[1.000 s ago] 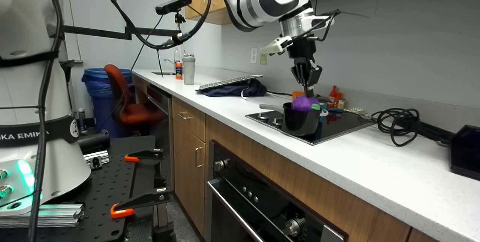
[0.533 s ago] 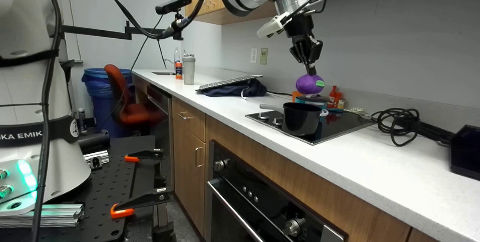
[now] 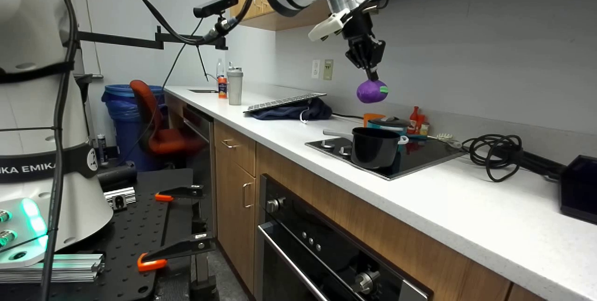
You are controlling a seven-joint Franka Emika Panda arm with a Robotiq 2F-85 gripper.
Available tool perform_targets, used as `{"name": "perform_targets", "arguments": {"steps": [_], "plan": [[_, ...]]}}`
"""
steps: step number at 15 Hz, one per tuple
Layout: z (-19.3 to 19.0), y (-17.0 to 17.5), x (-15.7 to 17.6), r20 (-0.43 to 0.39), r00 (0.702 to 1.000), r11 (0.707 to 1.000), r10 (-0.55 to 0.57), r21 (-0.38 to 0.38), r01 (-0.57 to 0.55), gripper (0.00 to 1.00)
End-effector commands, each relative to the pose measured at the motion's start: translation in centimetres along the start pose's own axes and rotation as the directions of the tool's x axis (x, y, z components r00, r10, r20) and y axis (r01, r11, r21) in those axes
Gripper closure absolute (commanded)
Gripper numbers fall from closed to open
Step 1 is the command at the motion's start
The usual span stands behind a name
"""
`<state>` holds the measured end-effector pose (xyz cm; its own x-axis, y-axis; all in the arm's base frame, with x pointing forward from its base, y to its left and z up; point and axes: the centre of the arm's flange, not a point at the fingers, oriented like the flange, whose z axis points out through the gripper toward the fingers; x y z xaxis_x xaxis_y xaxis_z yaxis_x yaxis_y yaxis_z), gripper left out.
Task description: Take the lid on the black pot and put it on the blue pot, then take the purple object in the pot and put it on the counter, then take the lid on the blue pot and put it back on the black pot
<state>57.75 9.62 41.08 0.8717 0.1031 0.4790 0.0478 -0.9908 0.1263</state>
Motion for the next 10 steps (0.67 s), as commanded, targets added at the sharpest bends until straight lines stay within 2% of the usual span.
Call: {"name": "perform_targets", "arguments": {"steps": [1, 10], "plan": [[-0.2, -3.0, 1.3, 0.015, 0.998, 0.998, -0.060, -0.017, 0.060, 1.00], [2.8, -8.2, 2.2, 0.126, 0.978, 0.986, -0.164, -0.015, 0.167, 1.00]]}}
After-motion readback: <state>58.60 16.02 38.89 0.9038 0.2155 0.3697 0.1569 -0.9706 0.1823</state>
